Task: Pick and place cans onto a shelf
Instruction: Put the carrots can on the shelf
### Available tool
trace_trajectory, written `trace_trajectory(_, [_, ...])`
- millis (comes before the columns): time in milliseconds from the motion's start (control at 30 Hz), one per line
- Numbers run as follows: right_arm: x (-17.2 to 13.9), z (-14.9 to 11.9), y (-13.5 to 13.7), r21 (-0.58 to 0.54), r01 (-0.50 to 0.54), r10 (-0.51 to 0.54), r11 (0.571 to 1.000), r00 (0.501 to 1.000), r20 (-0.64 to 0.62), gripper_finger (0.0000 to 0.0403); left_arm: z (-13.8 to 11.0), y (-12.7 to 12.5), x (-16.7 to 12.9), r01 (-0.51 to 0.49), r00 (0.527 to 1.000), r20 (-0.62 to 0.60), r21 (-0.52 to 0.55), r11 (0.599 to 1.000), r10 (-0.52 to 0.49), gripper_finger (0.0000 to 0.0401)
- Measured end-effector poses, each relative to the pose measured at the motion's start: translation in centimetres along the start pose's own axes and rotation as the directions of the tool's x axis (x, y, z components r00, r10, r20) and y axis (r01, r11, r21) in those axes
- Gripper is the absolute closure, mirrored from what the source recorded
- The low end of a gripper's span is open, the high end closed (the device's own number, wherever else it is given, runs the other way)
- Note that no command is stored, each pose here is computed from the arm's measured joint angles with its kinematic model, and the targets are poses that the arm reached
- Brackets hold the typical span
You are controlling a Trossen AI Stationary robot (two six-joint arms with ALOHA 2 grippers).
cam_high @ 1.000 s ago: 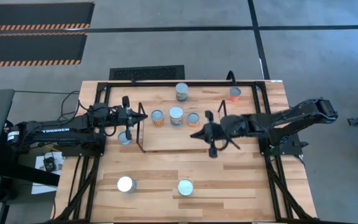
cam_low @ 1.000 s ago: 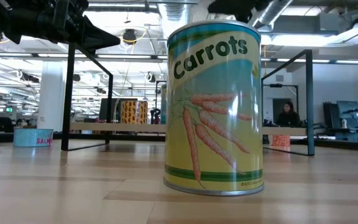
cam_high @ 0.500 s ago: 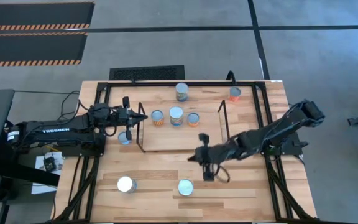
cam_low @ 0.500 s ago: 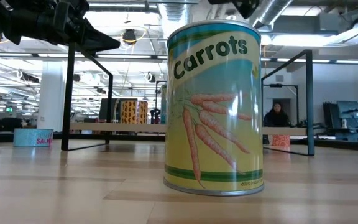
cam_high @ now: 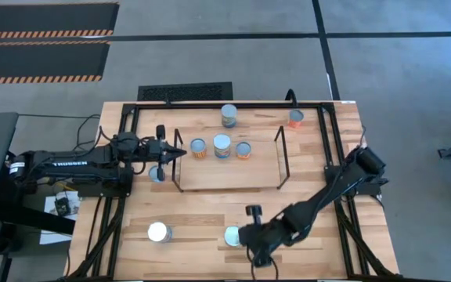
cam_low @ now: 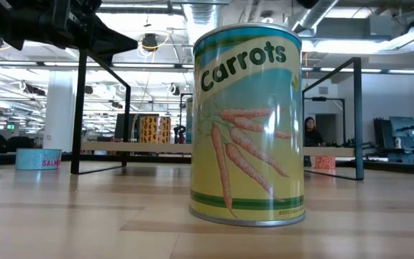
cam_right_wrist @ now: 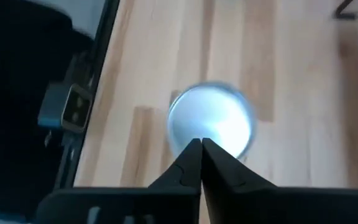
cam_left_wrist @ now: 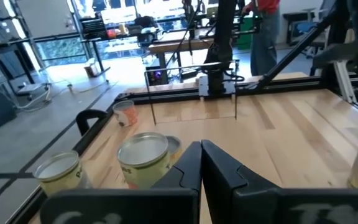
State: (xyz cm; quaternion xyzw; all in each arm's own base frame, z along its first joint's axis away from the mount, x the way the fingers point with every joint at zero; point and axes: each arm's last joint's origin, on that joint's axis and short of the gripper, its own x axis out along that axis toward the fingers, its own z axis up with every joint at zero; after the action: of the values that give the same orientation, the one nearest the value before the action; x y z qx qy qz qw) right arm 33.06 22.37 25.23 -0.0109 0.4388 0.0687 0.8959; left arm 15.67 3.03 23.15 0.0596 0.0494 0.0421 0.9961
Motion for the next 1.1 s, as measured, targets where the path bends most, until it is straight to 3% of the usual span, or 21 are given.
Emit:
trace_trajectory(200, [1.5,0.0,1.8,-0.063,0.007,-0.011,0.998,0.998,-0.059,0.0321,0.1,-0.4,0.0,0.023,1.0,0.005,0.001,1.0,-0.023,0.0401])
trace_trajectory(533, [2.8,0.0,1.8,-0.174,0.048,-0.064,0.984,0.994,-0.091,0.0267,0.1,-0.8,0.1,0.045,0.999,0.005,0.003,0.999,-0.045,0.0401])
trace_trajectory(933, [4.7,-0.3,1.6,-0.223,0.038,-0.066,0.974,0.991,-0.12,0.0277,0.0,-0.8,0.1,0.024,1.0,-0.013,0.004,1.0,-0.024,0.0401])
trace_trajectory(1100, [4.7,-0.3,1.5,-0.22,0.036,-0.064,0.975,0.99,-0.123,0.0303,-0.1,-0.8,0.1,0.024,1.0,-0.013,0.003,1.0,-0.024,0.0401])
